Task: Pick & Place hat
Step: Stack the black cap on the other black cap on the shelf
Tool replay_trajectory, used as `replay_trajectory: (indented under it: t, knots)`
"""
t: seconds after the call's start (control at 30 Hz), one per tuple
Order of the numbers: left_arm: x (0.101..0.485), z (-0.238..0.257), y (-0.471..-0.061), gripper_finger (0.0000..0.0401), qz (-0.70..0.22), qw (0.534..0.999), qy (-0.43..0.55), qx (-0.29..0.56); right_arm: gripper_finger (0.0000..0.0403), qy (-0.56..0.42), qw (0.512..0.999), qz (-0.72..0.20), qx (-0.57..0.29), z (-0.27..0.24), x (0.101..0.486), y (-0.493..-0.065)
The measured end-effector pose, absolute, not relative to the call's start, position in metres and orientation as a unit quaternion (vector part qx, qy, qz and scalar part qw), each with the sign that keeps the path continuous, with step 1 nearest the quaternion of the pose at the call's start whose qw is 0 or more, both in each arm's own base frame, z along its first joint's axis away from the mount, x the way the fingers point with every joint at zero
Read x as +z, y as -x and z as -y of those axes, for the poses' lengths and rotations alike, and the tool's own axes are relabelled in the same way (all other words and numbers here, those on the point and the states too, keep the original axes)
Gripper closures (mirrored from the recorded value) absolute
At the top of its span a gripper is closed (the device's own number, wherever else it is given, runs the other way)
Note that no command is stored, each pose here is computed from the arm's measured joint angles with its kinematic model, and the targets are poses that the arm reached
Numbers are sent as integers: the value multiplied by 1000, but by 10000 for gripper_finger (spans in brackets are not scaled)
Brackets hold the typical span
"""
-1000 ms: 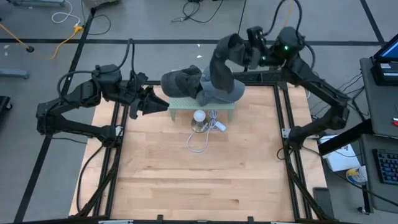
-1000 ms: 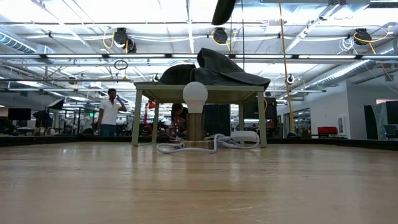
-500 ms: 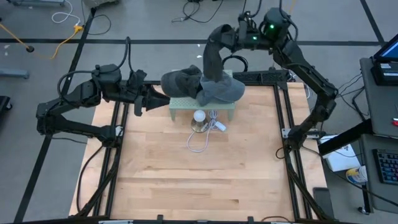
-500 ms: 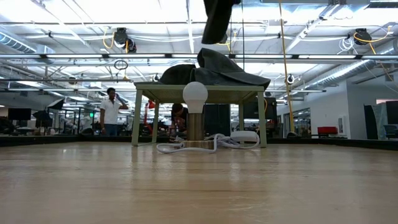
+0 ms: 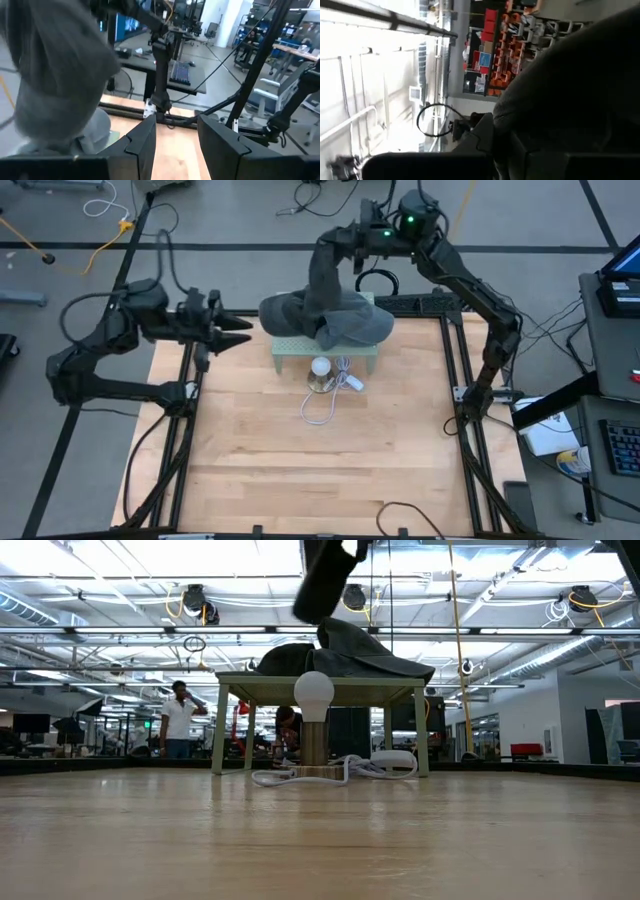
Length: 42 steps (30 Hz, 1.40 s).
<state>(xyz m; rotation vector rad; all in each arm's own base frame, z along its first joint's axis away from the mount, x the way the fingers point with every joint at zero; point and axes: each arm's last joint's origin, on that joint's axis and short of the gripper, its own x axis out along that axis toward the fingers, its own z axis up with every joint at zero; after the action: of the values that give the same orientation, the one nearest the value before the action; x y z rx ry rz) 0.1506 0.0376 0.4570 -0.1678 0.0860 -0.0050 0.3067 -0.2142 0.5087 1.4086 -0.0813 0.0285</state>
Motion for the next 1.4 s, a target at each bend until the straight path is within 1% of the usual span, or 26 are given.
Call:
replay_trajectory:
  t: [0.2, 0.47, 0.53, 0.67, 0.97, 1.07, 1.23, 1.4]
  knots:
    - [462, -33, -129, 254, -24, 997, 72, 4, 393, -679, 733, 48, 4, 220, 501, -318]
    - [455, -32, -125, 254, -62, 995, 83, 8, 393, -680, 730, 62, -5, 218, 495, -331]
    - [453, -33, -127, 254, -70, 994, 85, 9, 393, -675, 735, 66, 2, 218, 495, -333]
    - [451, -34, -129, 254, -80, 993, 81, 9, 393, -643, 763, 61, 35, 217, 495, -339]
    - [451, -33, -129, 254, -80, 994, 76, 9, 393, -578, 814, 47, 23, 216, 475, -363]
    - [451, -33, -129, 254, -81, 994, 76, 9, 393, -550, 833, 51, 41, 215, 466, -379]
    - [451, -34, -129, 254, -82, 994, 76, 9, 393, -523, 847, 48, 78, 219, 446, -403]
    - [451, -34, -129, 254, -83, 994, 77, 9, 393, -535, 840, 10, 91, 227, 420, -419]
